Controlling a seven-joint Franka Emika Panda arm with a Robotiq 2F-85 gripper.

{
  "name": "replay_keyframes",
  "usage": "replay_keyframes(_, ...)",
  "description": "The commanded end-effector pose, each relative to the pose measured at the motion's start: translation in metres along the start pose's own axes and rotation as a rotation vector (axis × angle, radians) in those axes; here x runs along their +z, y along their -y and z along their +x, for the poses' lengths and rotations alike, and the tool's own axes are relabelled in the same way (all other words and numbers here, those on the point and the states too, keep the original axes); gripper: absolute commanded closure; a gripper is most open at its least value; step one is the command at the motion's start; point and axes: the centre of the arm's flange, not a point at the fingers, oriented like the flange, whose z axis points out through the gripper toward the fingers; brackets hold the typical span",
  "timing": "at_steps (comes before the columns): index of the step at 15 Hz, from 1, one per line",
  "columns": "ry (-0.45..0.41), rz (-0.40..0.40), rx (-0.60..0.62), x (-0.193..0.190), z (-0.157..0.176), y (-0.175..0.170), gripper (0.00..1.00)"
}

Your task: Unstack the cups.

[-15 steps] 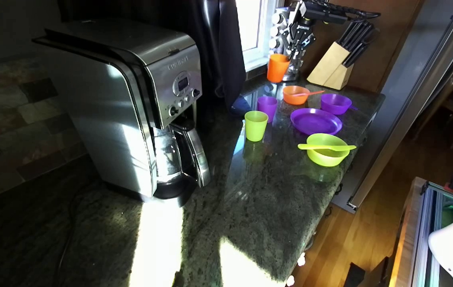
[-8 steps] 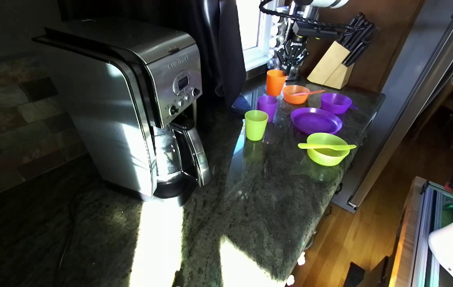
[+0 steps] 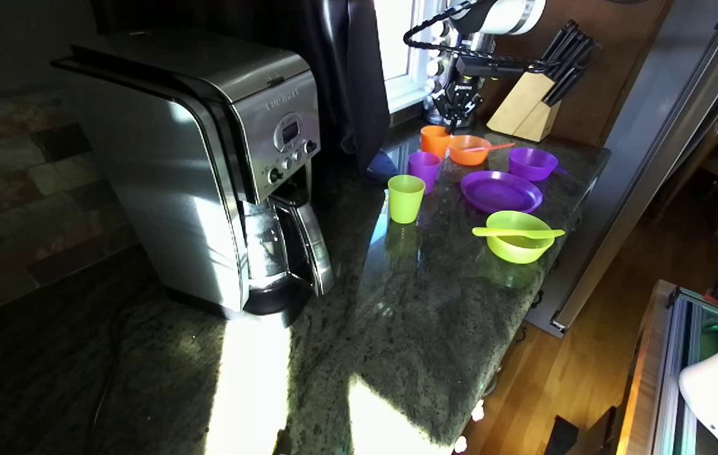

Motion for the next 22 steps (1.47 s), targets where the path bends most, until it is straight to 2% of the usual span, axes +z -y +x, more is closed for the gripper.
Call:
replay_keyframes(1, 0.039, -0.013, -0.008, 0.010, 0.012, -0.003, 0.99)
replay_keyframes(9, 0.046, -0.043, -0.005, 0.025, 0.016, -0.004, 0.99)
replay_keyframes(10, 0.042, -0.038, 0.006, 0.025, 0.016, -0.004, 0.71)
replay_keyframes(12, 0.028, -0.025, -0.002, 0.018, 0.010, -0.003, 0.64)
replay_keyframes(20, -0.033, 0.009, -0.010, -0.039, -0.026, 0.017, 0.05)
replay_keyframes(21, -0.042, 0.015, -0.027, -0.048, -0.033, 0.019, 0.00)
replay_keyframes(22, -0.047, 0.018, -0.057, -0.056, -0.041, 0.022, 0.00)
